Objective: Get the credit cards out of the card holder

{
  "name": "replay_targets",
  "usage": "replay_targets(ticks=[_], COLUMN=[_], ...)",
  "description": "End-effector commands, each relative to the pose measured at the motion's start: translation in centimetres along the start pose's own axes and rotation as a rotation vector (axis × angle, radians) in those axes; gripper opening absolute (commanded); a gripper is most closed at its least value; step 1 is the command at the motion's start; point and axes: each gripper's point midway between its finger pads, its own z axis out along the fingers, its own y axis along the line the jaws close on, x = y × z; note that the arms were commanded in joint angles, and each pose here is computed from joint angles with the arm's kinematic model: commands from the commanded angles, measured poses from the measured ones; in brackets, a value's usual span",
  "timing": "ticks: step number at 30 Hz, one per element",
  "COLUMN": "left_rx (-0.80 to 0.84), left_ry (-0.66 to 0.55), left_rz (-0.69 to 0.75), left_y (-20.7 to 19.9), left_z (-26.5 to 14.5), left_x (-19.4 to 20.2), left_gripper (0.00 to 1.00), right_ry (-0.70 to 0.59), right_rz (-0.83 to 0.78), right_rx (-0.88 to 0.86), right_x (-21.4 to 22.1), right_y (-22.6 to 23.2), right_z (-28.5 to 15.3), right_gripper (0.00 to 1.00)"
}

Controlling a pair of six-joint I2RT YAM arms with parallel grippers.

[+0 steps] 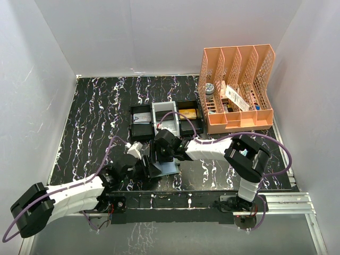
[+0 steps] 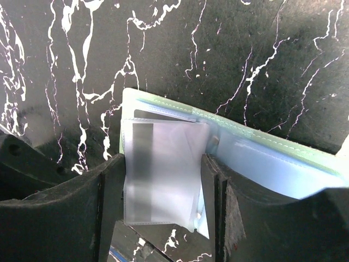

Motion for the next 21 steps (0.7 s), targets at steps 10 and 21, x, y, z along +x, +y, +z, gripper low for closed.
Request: replay_targets(ticks=[10,21], left_rx=[0.069,0.1], left_ry=[-0.077,-0.003], left_rz=[0.056,0.116], left_y=[-3.4,-5.9], left_z=[0.8,3.4], left_x=[-2.9,-3.1], left_gripper=[0.45,0.46], right_ry=[-0.119,-0.3], right_rz=[-0.046,0.094], right_rx=[-0.068,0.03], right_x=[-3.1,-6.2], right_y=[3.2,-1.4], right_z=[-5.0,-10.0], right_gripper=[0.78,0.8])
